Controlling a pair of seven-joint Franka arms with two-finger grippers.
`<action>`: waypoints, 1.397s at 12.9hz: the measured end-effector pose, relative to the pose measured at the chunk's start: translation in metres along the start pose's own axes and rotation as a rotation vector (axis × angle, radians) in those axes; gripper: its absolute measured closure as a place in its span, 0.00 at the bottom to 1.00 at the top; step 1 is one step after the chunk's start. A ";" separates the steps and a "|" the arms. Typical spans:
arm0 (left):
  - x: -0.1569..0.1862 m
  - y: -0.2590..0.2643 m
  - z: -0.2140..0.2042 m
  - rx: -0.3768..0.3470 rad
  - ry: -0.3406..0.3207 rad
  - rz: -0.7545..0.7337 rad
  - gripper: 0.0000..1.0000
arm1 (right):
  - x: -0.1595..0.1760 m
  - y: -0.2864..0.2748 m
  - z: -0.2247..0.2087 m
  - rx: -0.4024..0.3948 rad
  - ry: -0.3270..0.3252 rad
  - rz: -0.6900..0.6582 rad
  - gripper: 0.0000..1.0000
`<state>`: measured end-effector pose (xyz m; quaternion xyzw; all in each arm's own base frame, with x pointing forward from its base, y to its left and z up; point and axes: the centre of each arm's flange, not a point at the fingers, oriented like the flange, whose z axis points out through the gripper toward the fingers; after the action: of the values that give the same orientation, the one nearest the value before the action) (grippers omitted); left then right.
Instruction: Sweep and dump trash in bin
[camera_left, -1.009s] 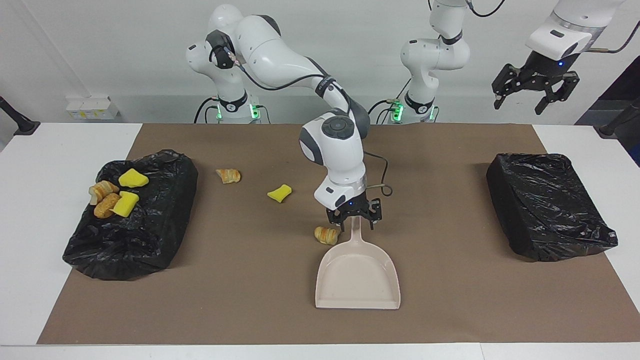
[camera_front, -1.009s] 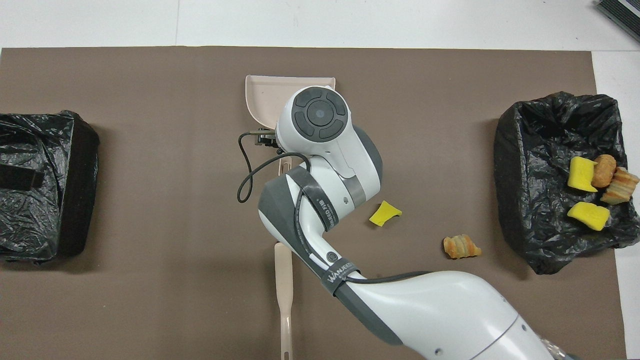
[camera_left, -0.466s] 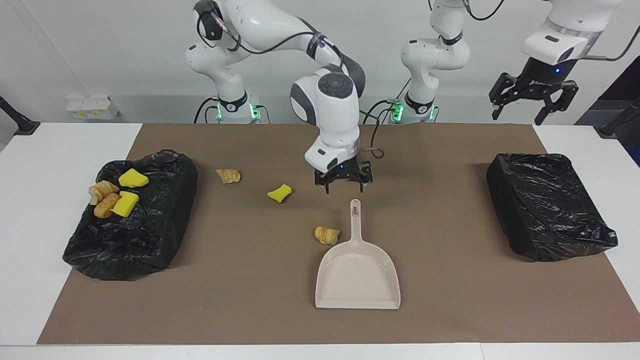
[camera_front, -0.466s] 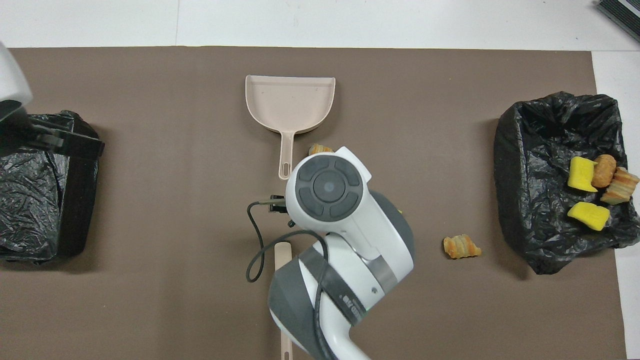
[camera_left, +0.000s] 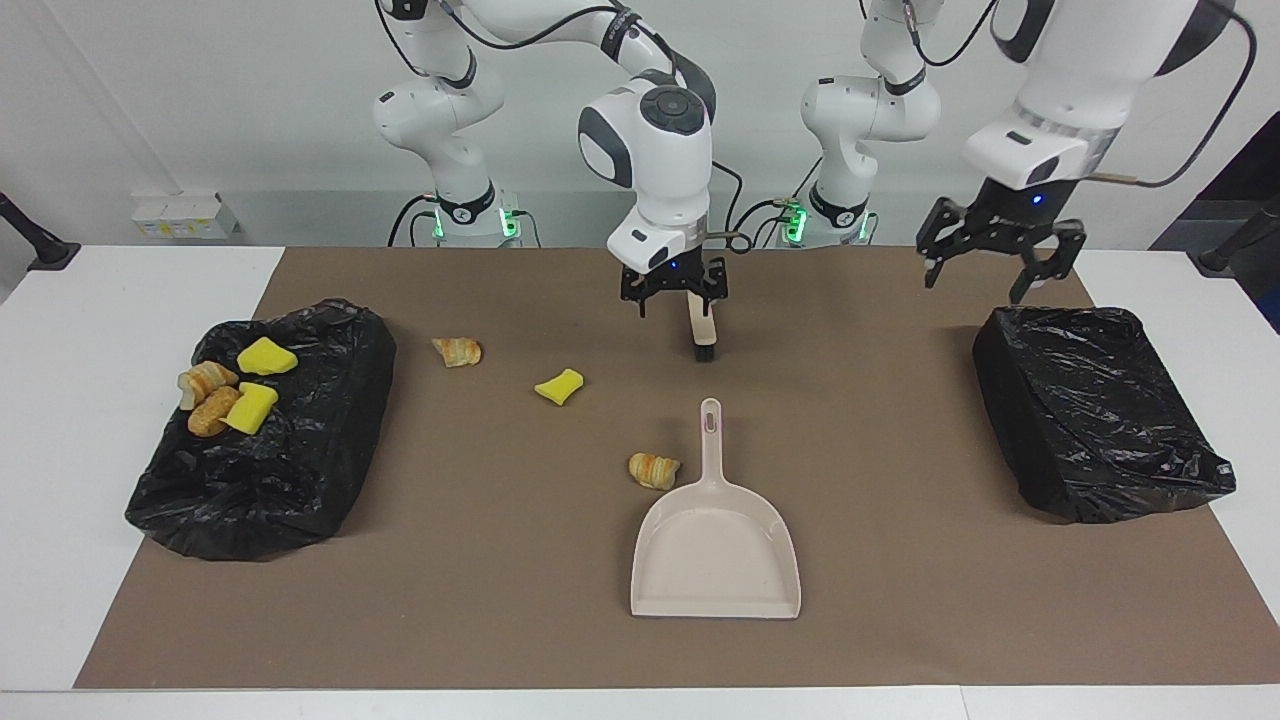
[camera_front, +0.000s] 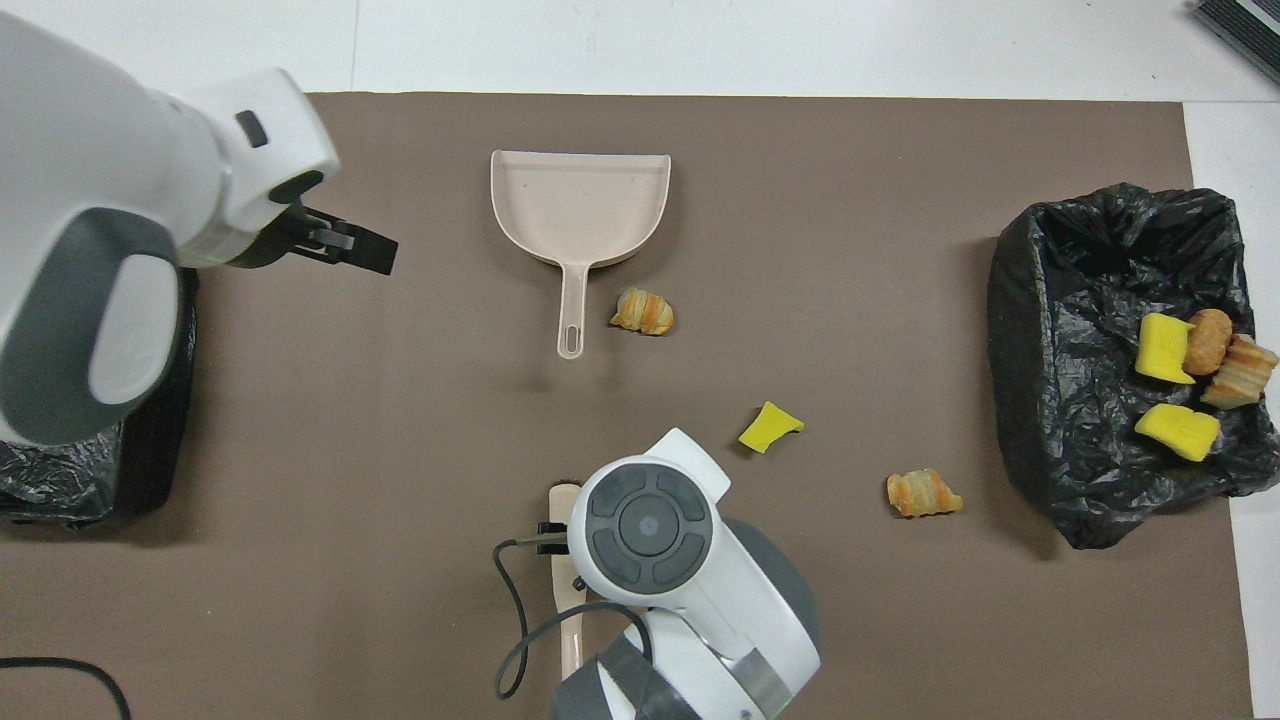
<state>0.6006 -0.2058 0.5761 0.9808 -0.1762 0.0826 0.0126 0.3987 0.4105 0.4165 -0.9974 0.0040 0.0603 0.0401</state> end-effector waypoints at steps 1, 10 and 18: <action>0.007 0.016 0.015 -0.004 0.003 -0.011 0.00 | -0.013 -0.008 0.014 -0.004 -0.004 -0.025 0.00; 0.035 0.134 0.154 -0.005 0.024 -0.082 0.00 | -0.074 -0.032 0.098 0.018 -0.078 -0.058 0.07; 0.029 0.161 0.224 0.022 -0.011 -0.121 0.01 | -0.095 -0.040 0.103 -0.003 -0.126 -0.007 0.75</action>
<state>0.6072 -0.3785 0.3591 0.9902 -0.1158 0.0781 0.0058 0.2924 0.4591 0.3294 -0.9916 -0.0019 0.1230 0.0392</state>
